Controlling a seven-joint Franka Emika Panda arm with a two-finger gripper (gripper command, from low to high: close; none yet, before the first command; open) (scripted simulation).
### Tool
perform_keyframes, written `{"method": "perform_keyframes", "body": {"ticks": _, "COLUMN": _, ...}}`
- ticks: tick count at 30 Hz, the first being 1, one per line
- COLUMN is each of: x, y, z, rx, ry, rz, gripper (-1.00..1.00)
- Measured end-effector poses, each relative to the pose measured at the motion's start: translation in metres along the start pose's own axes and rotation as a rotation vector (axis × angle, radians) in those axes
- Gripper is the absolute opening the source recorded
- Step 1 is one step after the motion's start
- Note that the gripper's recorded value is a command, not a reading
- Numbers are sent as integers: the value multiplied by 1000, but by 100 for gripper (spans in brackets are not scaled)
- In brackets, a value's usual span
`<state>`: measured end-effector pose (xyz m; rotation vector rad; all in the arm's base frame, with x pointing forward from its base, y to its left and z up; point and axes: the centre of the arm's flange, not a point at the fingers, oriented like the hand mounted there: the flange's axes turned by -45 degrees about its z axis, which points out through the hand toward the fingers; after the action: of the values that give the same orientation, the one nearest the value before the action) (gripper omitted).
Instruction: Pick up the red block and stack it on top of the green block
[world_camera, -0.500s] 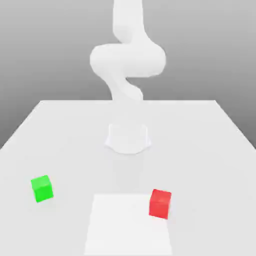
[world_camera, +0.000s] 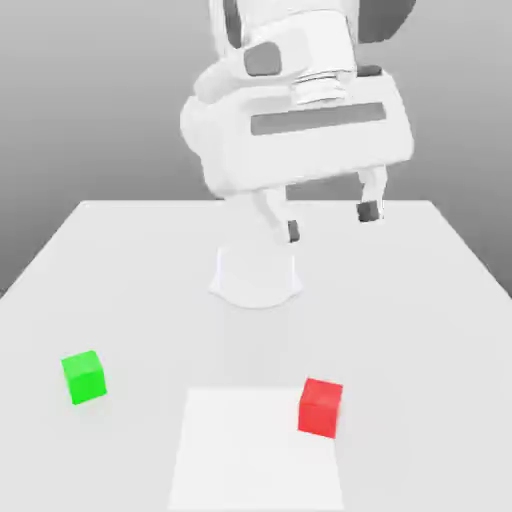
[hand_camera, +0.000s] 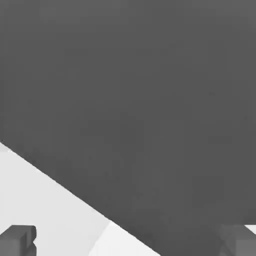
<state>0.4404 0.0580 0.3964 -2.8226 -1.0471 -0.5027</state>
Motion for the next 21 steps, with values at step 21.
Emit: {"method": "perform_keyframes", "body": {"ticks": 21, "x": -100, "y": -72, "z": 188, "rx": 113, "ry": -316, "rz": -553, "gripper": 0}}
